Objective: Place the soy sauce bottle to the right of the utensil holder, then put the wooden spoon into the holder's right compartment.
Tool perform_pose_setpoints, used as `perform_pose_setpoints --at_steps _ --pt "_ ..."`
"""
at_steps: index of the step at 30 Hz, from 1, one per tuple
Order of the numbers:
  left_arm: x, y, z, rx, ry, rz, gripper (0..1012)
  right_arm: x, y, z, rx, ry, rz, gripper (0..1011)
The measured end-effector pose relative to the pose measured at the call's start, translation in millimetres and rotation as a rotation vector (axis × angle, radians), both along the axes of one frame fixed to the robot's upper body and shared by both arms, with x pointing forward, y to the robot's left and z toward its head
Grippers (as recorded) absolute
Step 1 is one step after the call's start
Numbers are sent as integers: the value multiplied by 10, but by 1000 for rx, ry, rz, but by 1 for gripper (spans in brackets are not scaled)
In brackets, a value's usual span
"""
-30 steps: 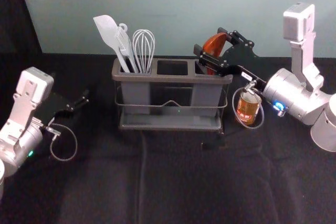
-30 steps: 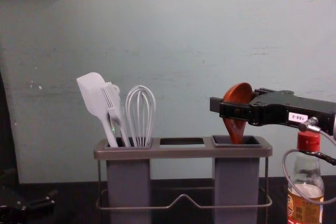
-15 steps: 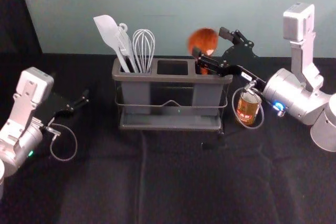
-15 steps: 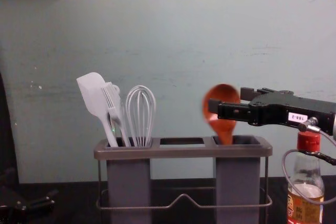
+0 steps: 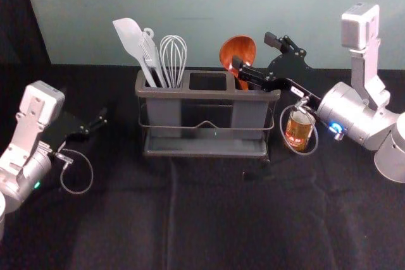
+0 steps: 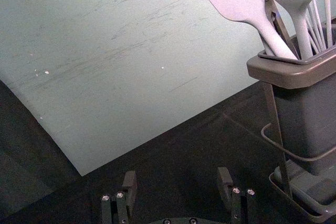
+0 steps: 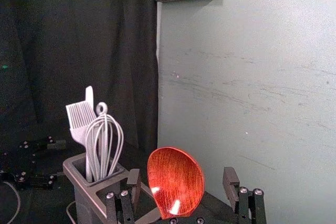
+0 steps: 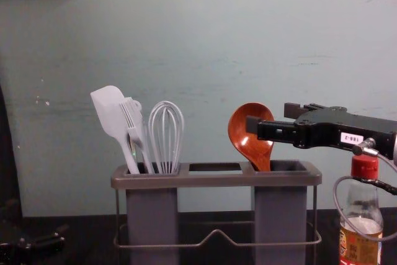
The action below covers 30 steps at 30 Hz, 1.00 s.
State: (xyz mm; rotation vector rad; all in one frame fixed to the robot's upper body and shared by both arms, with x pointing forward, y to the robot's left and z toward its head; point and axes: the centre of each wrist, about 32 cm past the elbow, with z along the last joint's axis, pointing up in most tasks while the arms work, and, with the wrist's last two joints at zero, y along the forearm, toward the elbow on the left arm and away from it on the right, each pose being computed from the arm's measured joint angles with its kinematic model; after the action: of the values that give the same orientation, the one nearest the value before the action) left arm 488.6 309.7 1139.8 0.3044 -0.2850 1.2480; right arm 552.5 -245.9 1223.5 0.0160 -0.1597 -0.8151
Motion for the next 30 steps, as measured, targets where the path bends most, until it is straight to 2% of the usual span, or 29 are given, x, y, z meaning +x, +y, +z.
perform_pose_setpoints --at_steps 5,8,17,21,24,27,30 --pt "0 0 0 0 0 0 1005 -2 1 5 0 -1 -2 1002" --pt "0 0 0 0 0 0 1005 -35 8 47 -8 -3 -18 1002" --pt "0 0 0 0 0 0 1005 -228 -5 254 -24 -6 -78 1002" --pt "0 0 0 0 0 0 1005 -420 -46 355 -26 -15 -125 1002" --pt "0 0 0 0 0 0 1005 -533 -78 378 -25 -18 -149 1002" --pt "0 0 0 0 0 0 1005 -739 -131 332 -15 -16 -187 1002" --pt "0 0 0 0 0 0 1005 -856 -160 274 -6 -10 -203 1002"
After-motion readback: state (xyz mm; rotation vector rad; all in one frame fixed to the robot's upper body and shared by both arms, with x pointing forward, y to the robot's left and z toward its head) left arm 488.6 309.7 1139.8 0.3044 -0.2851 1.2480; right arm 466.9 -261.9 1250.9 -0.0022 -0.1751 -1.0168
